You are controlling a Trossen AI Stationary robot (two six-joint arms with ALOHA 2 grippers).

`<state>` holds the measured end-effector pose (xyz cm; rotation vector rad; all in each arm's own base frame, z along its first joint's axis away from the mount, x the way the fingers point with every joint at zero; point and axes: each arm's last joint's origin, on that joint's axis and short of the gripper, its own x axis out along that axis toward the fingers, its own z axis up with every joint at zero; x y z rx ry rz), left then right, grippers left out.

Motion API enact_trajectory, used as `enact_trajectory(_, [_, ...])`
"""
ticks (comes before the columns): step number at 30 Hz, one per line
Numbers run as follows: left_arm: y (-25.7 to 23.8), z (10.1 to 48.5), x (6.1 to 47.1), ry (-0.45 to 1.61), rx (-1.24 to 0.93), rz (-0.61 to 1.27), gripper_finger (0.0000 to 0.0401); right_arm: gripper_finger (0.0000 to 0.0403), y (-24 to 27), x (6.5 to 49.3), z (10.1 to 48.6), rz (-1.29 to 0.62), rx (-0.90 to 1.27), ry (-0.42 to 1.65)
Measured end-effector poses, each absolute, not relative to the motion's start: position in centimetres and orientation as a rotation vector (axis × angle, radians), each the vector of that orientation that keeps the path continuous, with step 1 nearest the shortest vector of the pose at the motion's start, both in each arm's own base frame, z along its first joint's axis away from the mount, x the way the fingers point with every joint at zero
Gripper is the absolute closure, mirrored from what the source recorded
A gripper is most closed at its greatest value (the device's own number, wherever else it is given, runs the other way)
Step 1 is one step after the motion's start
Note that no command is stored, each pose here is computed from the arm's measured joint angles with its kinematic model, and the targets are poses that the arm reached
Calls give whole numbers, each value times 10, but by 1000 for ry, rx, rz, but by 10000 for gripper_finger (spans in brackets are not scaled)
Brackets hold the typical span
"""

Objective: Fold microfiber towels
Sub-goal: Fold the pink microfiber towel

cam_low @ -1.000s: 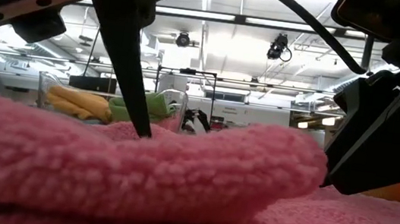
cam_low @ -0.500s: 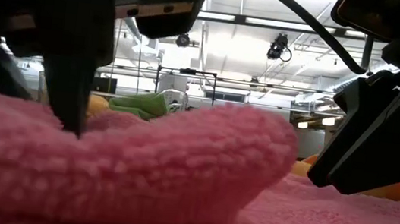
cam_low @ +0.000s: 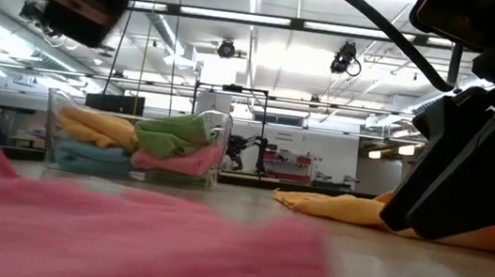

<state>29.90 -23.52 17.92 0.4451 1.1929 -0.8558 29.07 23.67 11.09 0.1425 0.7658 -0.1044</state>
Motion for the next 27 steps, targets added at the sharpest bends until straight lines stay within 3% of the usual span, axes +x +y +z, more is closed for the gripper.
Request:
enact_trajectory(12, [-230,197,308,1238,357,-875,388,238,229,311,121,-83,141,635])
enact_trajectory(20, [-222,184,319,1267,320,-881,391,238,221,332,83,-54,62,626])
enact_trajectory(27, [-214,186,329,1210,322,-905,377,238,213,344,83,-25,60,640])
